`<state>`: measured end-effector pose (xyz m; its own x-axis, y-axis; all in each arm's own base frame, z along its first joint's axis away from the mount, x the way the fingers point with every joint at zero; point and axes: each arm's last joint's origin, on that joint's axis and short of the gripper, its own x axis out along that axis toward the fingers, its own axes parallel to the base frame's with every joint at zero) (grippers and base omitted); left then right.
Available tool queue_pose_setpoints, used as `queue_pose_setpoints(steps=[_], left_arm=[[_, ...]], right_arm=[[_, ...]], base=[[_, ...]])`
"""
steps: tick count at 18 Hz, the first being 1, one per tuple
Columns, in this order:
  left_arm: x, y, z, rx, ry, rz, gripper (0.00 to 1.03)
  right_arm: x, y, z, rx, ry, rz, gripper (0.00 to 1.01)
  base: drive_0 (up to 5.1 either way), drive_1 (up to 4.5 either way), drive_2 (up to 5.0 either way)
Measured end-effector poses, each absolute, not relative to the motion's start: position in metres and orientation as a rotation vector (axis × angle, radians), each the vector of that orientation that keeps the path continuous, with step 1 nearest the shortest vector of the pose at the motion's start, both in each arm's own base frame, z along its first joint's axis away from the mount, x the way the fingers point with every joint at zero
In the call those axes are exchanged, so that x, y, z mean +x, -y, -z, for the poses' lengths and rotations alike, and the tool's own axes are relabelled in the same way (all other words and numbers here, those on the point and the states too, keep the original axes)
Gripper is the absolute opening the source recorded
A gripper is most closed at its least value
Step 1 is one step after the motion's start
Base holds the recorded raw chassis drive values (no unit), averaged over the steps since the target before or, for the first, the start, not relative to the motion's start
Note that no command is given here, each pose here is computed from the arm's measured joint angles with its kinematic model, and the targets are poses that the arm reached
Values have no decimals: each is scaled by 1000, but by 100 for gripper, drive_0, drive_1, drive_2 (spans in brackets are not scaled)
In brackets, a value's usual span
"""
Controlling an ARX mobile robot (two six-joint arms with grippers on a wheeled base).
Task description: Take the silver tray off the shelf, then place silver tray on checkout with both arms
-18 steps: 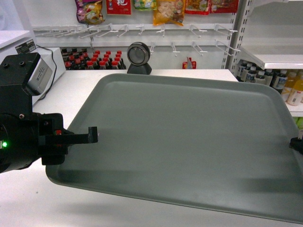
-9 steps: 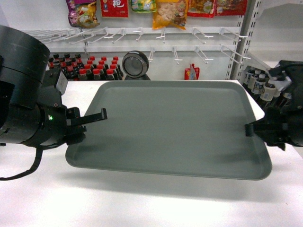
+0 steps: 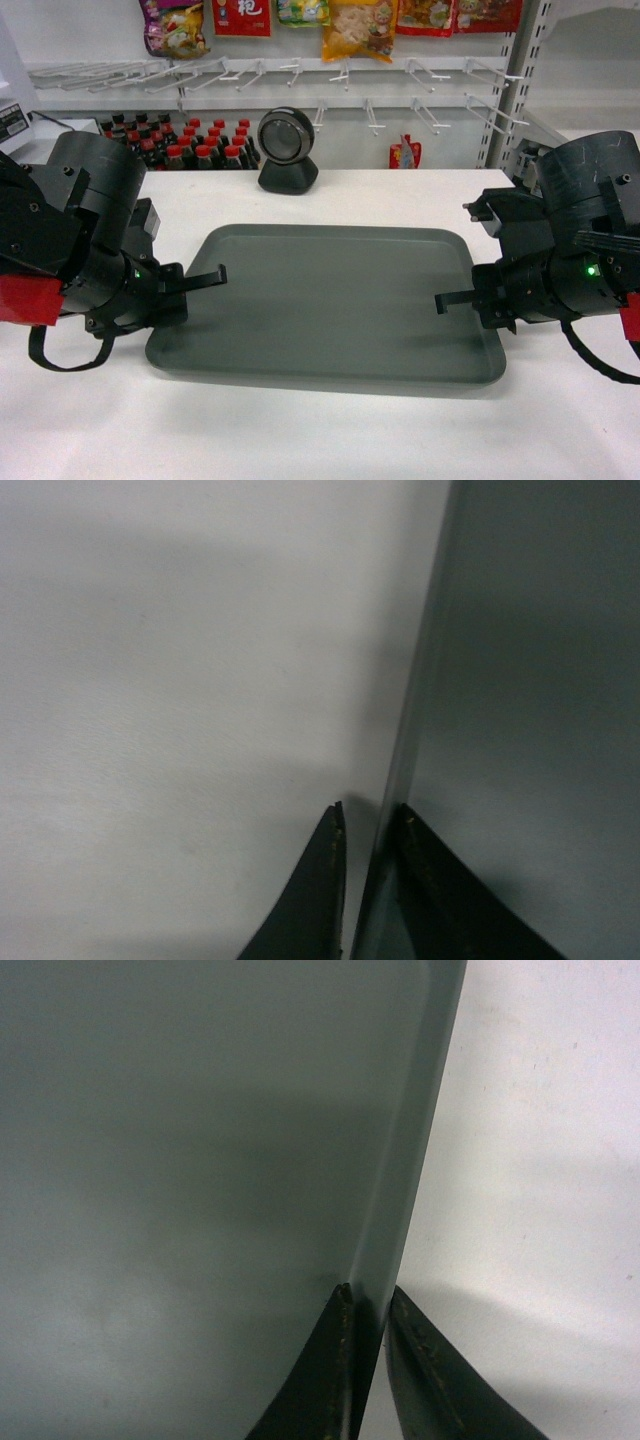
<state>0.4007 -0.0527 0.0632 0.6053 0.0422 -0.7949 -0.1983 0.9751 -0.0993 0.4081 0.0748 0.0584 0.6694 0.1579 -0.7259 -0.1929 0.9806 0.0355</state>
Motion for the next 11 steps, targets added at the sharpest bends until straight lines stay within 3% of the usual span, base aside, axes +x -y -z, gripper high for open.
queue_pose_setpoints(steps=[6,7,10,11], left_arm=[[404,50,-66,-186,-869,-175,36],[403,49,-72,-200,-831,-193,47],[378,53,-125,-217,-511,-246,74],[367,57,-150,-209,-380,-264,82]], right_arm=[[407,-72,-59,-93,-764,-170,31],[404,-68,-63,-103,-737,-154,41],[379,-53,-106,-119,-494,-118,68],[367,-51,-124,-103,-346,-88,68]], base=[[0,0,0],[0,0,0],[0,0,0],[0,0,0]])
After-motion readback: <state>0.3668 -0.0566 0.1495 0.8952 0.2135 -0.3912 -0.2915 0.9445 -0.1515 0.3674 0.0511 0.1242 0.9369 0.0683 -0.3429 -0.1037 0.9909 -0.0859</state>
